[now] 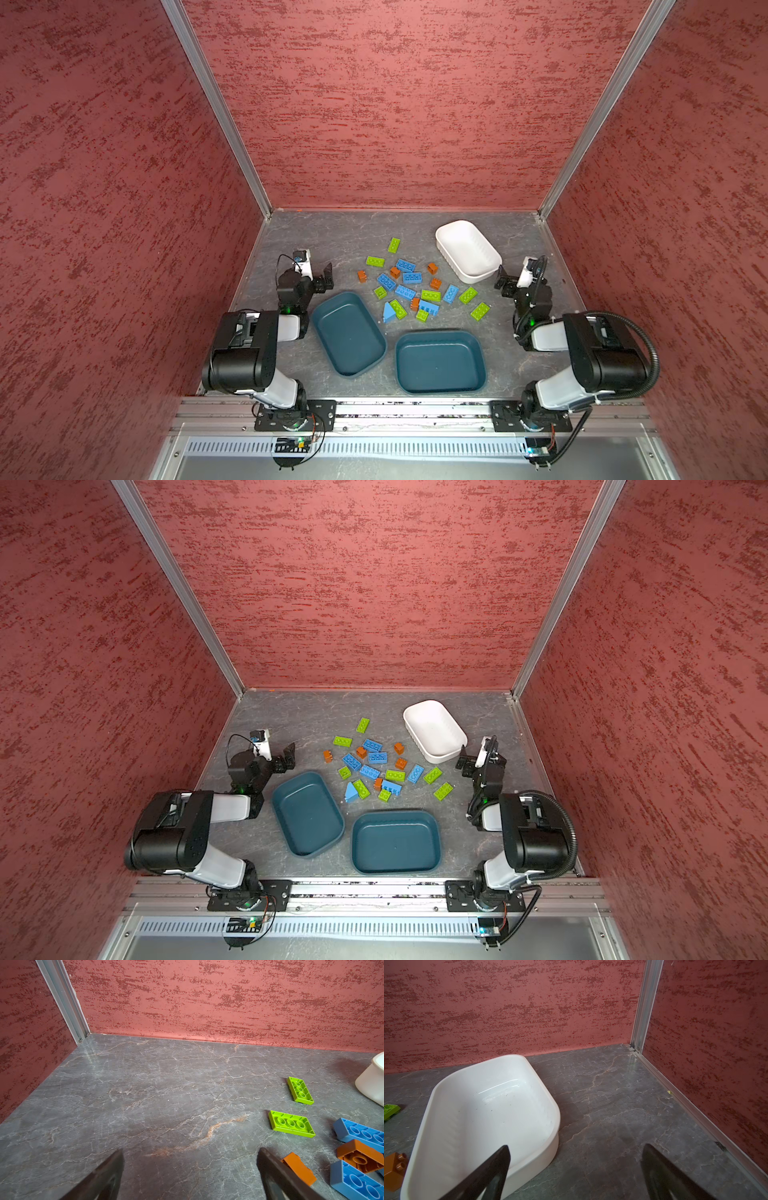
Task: Sort the legos into containers by color
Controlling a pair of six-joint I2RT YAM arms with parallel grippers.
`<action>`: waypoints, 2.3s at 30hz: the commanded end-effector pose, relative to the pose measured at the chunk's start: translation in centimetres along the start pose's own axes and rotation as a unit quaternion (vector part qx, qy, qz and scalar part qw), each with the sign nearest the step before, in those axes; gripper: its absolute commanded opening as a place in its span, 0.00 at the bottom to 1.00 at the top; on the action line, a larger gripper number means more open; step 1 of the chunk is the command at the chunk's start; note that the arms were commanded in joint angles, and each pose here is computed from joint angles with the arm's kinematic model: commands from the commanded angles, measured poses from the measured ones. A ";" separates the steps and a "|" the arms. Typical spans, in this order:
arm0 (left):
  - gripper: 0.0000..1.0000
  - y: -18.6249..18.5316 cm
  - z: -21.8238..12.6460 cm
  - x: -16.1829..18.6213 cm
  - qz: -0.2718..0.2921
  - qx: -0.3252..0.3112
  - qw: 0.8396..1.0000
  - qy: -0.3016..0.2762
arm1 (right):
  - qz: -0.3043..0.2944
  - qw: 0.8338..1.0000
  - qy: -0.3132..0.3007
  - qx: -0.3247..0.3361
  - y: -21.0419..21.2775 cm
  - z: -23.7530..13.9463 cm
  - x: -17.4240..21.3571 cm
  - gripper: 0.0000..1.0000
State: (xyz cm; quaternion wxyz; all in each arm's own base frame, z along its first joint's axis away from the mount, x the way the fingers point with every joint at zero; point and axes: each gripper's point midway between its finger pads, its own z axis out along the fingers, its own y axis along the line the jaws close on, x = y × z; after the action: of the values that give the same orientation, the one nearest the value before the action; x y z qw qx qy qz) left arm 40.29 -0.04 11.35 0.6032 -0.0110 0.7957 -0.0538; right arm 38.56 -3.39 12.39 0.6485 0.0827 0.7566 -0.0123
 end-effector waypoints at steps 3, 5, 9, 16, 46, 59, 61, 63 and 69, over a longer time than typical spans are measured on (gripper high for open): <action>0.99 0.1 -0.1 0.0 0.000 -0.003 1.000 -0.003 | -0.008 1.000 -0.019 -0.009 0.3 0.1 -1.0 0.99; 0.99 0.1 -0.1 -0.1 0.000 -0.003 1.000 -0.005 | -0.007 1.000 -0.020 -0.010 0.3 0.1 -1.0 0.99; 0.99 0.0 -0.3 -0.2 0.001 -0.002 1.000 -0.009 | -0.009 0.999 -0.023 -0.020 0.7 -0.1 -1.3 0.99; 0.99 -0.6 -2.0 -3.7 0.003 -0.010 1.000 -0.004 | -0.024 0.998 -0.035 -0.053 2.0 -1.4 -4.3 0.99; 0.82 -11.1 -2.7 2.4 -0.124 0.016 0.926 0.356 | 0.044 0.905 0.187 -0.380 17.4 -10.6 -5.7 0.99; 0.69 -13.4 3.1 4.9 -0.082 -0.045 0.914 0.394 | 0.024 0.883 0.229 -0.409 21.0 -11.1 -3.8 0.99; 0.68 -13.6 3.6 5.4 -0.076 -0.053 0.914 0.396 | 0.021 0.882 0.233 -0.408 21.0 -11.1 -3.6 0.99; 0.64 -13.8 4.0 5.9 -0.074 -0.057 0.912 0.400 | 0.016 0.883 0.237 -0.404 20.8 -11.1 -3.3 0.99; 0.58 -13.1 5.0 7.3 -0.062 -0.092 0.908 0.404 | 0.011 0.884 0.243 -0.399 20.6 -11.0 -2.5 0.99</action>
State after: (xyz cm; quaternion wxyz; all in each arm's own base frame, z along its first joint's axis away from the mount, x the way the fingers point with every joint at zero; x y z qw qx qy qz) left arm 42.14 -14.80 4.49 0.2180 -0.0799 0.9717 -0.0445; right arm 30.63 17.90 17.77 0.4115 -0.1642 0.8347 0.3271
